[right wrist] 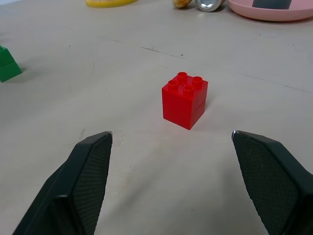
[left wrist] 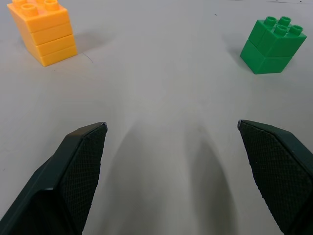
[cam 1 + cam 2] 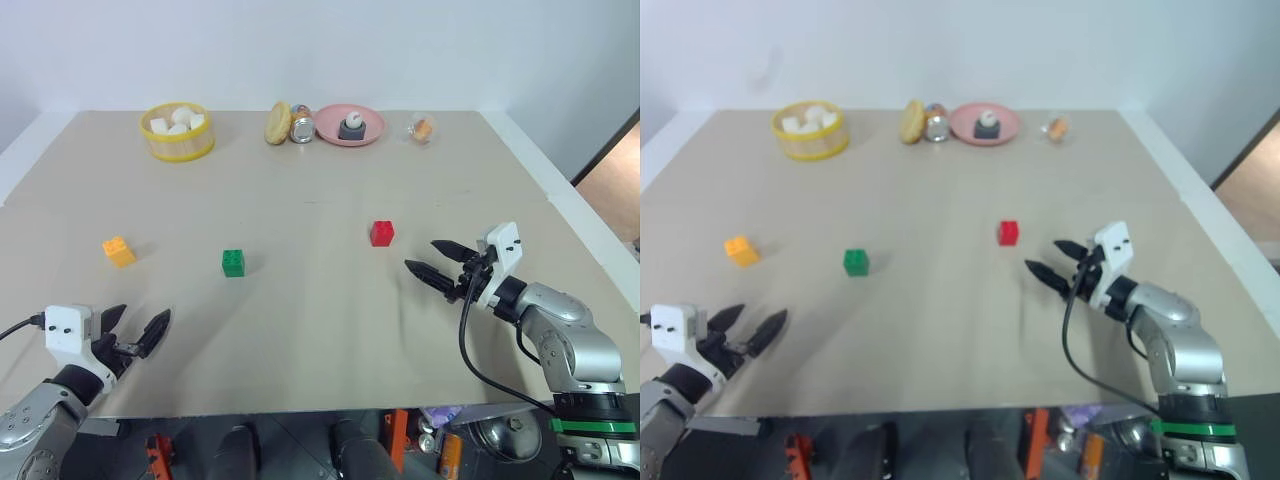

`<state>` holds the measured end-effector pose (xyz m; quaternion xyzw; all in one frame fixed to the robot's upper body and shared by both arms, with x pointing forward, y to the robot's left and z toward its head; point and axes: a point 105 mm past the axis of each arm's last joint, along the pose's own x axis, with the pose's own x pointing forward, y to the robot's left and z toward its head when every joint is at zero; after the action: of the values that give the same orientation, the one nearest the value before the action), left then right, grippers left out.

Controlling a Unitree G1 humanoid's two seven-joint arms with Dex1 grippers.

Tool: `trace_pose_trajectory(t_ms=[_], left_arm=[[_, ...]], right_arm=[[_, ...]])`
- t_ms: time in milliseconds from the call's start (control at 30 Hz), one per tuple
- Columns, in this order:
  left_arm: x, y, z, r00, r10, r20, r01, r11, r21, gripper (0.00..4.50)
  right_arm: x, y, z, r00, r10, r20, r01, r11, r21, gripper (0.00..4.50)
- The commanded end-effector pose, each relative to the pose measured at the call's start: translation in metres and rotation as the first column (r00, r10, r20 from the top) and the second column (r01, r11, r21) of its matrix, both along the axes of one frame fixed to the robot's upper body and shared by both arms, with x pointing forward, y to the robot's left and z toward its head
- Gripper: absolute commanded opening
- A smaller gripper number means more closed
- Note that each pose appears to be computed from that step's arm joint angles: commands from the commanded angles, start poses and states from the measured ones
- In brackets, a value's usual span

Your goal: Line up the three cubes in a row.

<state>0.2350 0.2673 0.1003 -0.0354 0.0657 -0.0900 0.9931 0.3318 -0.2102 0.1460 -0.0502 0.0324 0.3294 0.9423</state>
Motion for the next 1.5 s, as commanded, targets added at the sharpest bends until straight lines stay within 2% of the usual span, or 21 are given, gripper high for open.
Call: trace_pose_trajectory(t_ms=[33, 267, 467, 700, 900, 1067, 1300, 1500], left_arm=[[0.002, 0.001, 0.014, 0.999, -0.011, 0.041, 0.009, 0.999, 0.036, 4.43], [0.005, 0.002, 0.016, 0.999, -0.026, 0.041, 0.024, 0.998, 0.059, 4.43], [0.008, -0.019, 0.027, 0.987, -0.140, 0.082, 0.132, 0.987, 0.092, 4.43], [0.020, -0.066, 0.073, 0.841, -0.500, 0.206, 0.486, 0.866, 0.117, 4.43], [0.020, -0.096, 0.089, 0.710, -0.671, 0.212, 0.656, 0.741, 0.145, 4.43], [0.019, -0.118, 0.093, 0.604, -0.771, 0.204, 0.751, 0.636, 0.180, 4.43], [0.025, -0.128, 0.090, 0.575, -0.793, 0.201, 0.771, 0.608, 0.190, 4.43], [0.026, -0.129, 0.088, 0.579, -0.790, 0.204, 0.767, 0.612, 0.193, 4.43]], right_arm=[[0.000, 0.002, 0.007, 0.999, -0.006, 0.042, 0.006, 1.000, 0.000, 4.04], [-0.001, 0.006, 0.000, 0.998, -0.060, 0.031, 0.060, 0.998, -0.003, 4.04], [0.004, 0.012, 0.004, 0.994, -0.098, 0.049, 0.098, 0.995, -0.002, 4.04], [0.018, 0.037, -0.002, 0.988, -0.131, 0.084, 0.135, 0.990, -0.045, 4.04], [0.028, 0.038, -0.013, 0.977, -0.181, 0.113, 0.193, 0.975, -0.112, 4.04], [0.036, 0.036, -0.017, 0.959, -0.257, 0.118, 0.268, 0.959, -0.089, 4.04], [0.039, 0.052, -0.025, 0.956, -0.279, 0.088, 0.283, 0.958, -0.044, 4.04], [0.048, 0.047, -0.031, 0.933, -0.352, 0.078, 0.355, 0.934, -0.034, 4.04]])
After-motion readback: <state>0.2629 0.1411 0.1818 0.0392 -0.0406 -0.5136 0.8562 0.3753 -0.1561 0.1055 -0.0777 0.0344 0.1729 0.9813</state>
